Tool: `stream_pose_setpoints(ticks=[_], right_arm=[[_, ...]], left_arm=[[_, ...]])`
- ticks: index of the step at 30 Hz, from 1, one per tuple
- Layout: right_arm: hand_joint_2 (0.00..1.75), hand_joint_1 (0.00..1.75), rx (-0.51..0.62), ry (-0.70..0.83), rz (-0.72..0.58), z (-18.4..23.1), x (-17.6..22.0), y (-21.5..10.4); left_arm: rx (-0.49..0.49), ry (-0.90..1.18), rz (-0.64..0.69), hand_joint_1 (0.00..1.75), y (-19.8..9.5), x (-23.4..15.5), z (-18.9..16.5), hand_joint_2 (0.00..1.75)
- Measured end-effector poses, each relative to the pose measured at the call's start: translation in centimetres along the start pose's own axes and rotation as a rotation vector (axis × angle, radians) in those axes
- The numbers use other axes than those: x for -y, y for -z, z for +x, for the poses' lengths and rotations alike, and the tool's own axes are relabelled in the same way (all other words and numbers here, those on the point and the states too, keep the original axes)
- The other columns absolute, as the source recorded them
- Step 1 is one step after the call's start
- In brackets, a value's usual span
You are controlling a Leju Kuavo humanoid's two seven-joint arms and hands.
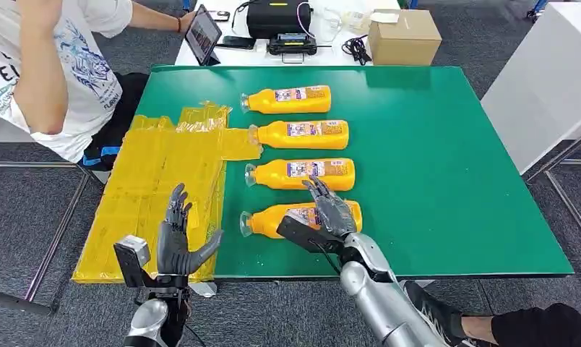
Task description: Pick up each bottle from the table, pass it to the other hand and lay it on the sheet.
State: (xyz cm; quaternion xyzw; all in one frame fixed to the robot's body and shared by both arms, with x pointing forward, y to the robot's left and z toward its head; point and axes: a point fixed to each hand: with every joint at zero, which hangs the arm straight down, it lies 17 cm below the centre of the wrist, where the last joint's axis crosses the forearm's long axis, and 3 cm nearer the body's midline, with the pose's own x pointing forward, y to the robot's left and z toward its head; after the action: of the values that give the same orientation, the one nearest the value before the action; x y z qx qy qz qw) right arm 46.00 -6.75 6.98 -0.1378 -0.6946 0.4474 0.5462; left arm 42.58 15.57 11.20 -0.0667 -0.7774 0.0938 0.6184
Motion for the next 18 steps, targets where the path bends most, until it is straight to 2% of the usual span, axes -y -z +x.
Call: stream_pose_setpoints(ticks=[5,8,18], right_arm=[[1.75,0.0,0.0,-0.006,0.031,-0.2,-0.5,0.1],[1.75,0.0,0.008,0.001,0.107,0.0,-1.3,0.5],[1.75,0.0,0.035,0.025,0.3,0.2,-1.6,2.5]], left_arm=[[0.007,0.037,0.006,0.0,0.0,-0.3,-0.1,1.75],[0.042,0.123,0.019,0.0,0.4,-0.6,0.4,1.75],[0.033,0.089,-0.001,0.0,1.0,-0.2,0.0,1.75]])
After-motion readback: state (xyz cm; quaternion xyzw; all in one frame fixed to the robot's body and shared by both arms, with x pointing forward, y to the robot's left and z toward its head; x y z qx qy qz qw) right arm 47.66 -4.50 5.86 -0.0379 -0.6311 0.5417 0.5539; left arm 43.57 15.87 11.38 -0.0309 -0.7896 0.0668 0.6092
